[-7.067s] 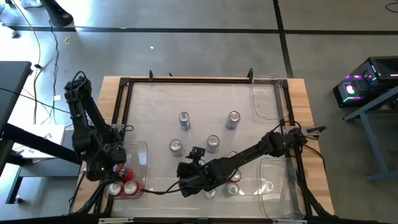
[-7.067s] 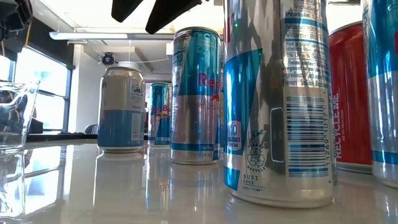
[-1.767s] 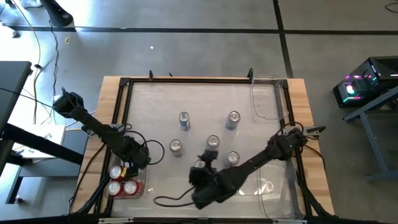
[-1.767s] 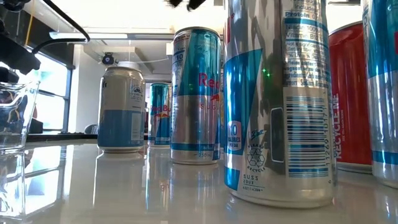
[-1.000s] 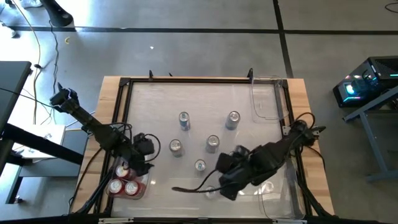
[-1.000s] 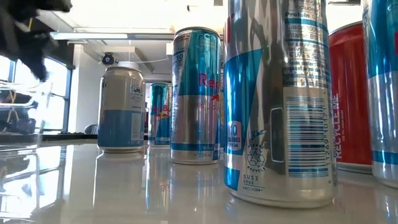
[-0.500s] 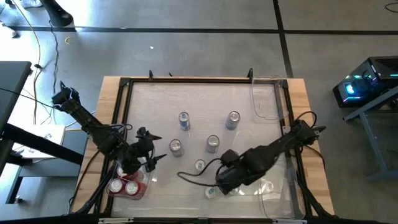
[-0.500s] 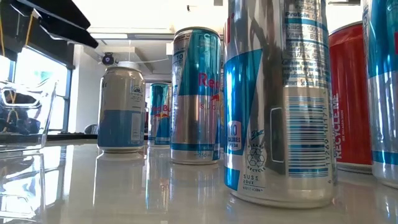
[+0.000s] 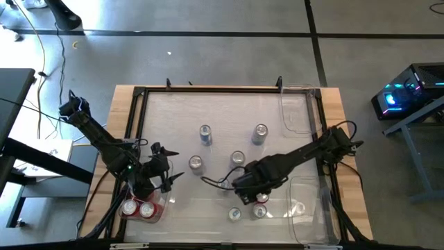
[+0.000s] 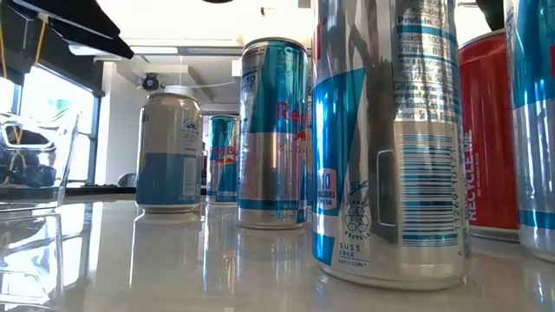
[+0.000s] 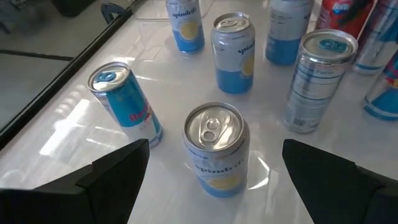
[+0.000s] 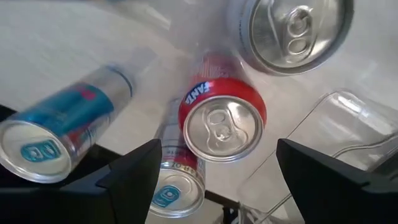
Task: Sort soda cans
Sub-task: Put the bottom right red soda can into the bottom left transparent bin
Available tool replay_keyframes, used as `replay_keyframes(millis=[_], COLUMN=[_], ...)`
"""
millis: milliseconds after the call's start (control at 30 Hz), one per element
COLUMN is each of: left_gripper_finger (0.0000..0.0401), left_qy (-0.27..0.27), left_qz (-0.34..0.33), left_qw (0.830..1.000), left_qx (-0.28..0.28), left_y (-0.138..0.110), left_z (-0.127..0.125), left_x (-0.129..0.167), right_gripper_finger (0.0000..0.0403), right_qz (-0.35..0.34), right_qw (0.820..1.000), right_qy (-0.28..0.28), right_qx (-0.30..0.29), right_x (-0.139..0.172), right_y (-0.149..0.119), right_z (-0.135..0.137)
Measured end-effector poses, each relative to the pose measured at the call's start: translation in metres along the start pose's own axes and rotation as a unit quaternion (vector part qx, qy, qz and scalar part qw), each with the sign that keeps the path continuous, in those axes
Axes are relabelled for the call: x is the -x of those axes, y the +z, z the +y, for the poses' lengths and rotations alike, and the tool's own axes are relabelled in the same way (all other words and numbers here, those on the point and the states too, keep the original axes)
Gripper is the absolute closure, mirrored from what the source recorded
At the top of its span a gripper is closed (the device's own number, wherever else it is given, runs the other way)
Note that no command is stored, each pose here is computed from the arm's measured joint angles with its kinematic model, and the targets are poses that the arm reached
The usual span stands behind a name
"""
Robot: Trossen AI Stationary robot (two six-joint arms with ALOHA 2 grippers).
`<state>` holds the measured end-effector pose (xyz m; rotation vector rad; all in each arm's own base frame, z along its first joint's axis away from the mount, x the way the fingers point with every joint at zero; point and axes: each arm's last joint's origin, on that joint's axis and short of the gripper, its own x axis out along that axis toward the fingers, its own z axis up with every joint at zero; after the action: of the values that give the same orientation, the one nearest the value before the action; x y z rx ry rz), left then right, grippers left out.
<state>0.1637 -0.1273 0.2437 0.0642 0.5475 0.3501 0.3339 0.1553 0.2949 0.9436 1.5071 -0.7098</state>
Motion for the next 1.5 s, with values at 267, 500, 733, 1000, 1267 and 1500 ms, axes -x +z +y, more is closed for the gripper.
replay_keyframes(millis=[267,500,733,1000,1267,1500], left_gripper_finger=[0.0036,0.0036,0.0036,0.0036,0.0036,0.0036], left_qy=[0.0,-0.001,-0.001,-0.001,-0.004,-0.017], left_qz=[0.004,0.006,0.007,0.007,0.004,0.003], left_qw=[1.0,1.0,1.0,1.0,0.999,0.999], left_qx=[-0.004,0.0,0.008,0.022,0.032,0.028], left_y=[-0.001,-0.001,-0.002,-0.001,-0.001,0.01], left_z=[-0.001,-0.001,-0.001,-0.001,-0.002,-0.002], left_x=[-0.001,-0.001,-0.001,-0.001,-0.001,0.004], right_gripper_finger=[0.0057,0.0054,0.0061,0.012,0.012,0.012], right_qz=[0.029,0.037,0.038,0.051,0.039,-0.027], right_qw=[1.0,0.999,0.999,0.998,0.996,0.992], right_qy=[0.002,-0.012,-0.014,-0.021,-0.043,0.099], right_qx=[-0.004,-0.025,-0.004,0.043,0.07,0.071], right_x=[-0.021,-0.045,-0.062,-0.064,-0.005,0.079], right_y=[0.008,0.011,0.014,0.013,0.004,-0.003], right_z=[0.0,-0.004,-0.006,-0.01,-0.009,0.0])
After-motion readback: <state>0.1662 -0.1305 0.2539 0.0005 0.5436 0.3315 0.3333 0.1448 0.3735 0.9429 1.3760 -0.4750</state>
